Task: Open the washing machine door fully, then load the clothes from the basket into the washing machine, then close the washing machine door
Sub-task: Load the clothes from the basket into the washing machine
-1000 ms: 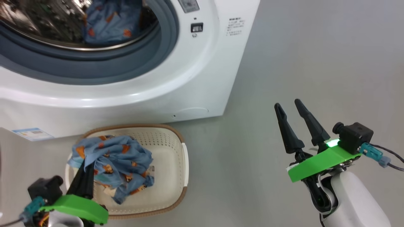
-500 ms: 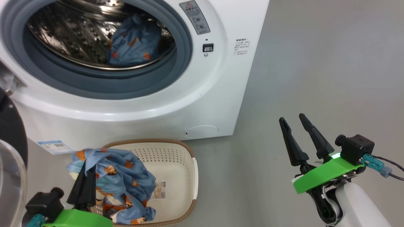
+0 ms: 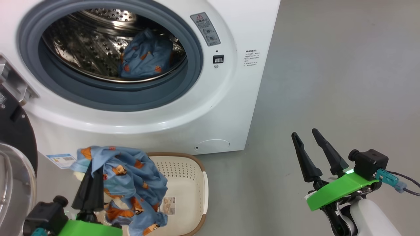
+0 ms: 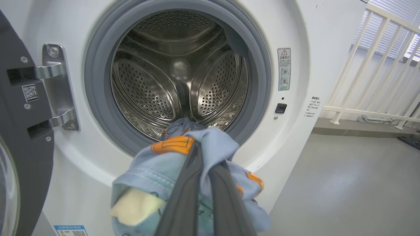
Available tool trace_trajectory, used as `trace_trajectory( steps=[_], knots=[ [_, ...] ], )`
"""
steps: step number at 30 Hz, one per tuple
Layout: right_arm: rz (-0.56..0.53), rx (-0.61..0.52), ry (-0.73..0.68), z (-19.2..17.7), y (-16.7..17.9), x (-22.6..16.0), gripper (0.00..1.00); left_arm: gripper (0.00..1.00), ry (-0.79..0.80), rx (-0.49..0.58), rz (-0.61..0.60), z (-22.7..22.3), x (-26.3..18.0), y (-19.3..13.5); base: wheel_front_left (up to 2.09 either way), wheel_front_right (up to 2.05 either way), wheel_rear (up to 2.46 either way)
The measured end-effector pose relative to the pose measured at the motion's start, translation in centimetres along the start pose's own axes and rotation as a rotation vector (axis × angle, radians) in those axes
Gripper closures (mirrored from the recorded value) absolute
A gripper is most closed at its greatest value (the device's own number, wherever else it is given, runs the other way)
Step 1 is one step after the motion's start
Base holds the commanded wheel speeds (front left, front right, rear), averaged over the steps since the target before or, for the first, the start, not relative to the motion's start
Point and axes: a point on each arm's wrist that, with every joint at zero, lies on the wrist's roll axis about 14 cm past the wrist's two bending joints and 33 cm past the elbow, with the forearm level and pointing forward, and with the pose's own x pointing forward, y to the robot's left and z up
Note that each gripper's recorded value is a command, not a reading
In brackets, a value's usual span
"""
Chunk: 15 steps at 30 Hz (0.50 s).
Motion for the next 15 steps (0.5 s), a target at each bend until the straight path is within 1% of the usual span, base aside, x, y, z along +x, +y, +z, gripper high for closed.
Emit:
trace_trajectory(
  steps=[9,15],
  knots=[
    [-0.004,-0.02,0.004,0.0,-0.1,-0.9,0.0,1.0,-0.036,0.003,-0.03,1.2,-0.2,-1.3,0.0,0.0,0.0],
    [-0.011,-0.029,0.005,0.0,-0.4,-1.1,0.0,1.0,-0.039,0.002,-0.057,1.2,0.2,-2.0,0.0,0.0,0.0]
  ],
)
